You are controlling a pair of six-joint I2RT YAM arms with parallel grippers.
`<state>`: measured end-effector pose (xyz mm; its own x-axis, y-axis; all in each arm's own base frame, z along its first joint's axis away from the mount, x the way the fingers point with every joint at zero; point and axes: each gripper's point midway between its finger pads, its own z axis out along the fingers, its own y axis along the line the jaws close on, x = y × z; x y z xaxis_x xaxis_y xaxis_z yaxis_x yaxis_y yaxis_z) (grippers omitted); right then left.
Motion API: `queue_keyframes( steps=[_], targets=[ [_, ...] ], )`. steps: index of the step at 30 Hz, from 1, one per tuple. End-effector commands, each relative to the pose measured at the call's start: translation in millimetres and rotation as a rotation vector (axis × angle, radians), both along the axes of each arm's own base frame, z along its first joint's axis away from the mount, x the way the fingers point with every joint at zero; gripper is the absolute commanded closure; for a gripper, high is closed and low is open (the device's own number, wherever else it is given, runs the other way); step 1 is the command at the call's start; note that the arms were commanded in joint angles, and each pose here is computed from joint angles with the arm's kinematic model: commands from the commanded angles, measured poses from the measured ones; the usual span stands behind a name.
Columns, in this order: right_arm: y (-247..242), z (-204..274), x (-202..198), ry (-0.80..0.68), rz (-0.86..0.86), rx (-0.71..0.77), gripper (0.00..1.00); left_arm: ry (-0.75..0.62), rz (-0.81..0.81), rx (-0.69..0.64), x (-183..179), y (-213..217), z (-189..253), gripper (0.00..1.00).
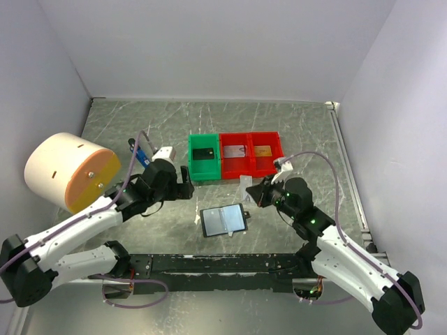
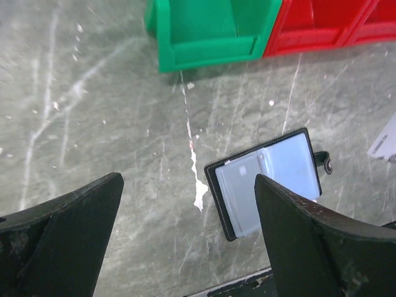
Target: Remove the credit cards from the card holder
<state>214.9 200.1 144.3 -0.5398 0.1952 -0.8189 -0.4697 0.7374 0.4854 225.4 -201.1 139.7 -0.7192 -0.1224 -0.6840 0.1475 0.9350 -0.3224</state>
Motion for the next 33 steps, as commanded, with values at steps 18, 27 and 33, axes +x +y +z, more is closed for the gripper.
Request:
queue_keyframes(
  steps=[18,27,33],
  targets=[
    [-70.0,80.9,132.1,-0.113,-0.238,-0.193,1.0,-0.105,-0.001,0.272,57.6,68.0,24.5,0.0],
    [-48.7,97.1,140.5,-0.411,0.049,-0.413,1.0,-0.161,0.029,0.175,67.3,81.8,31.4,0.02],
    [-36.3,70.3,143.3,-0.518,0.191,-0.824,1.0,-0.173,0.089,0.234,68.8,97.8,34.2,0.0]
  ],
)
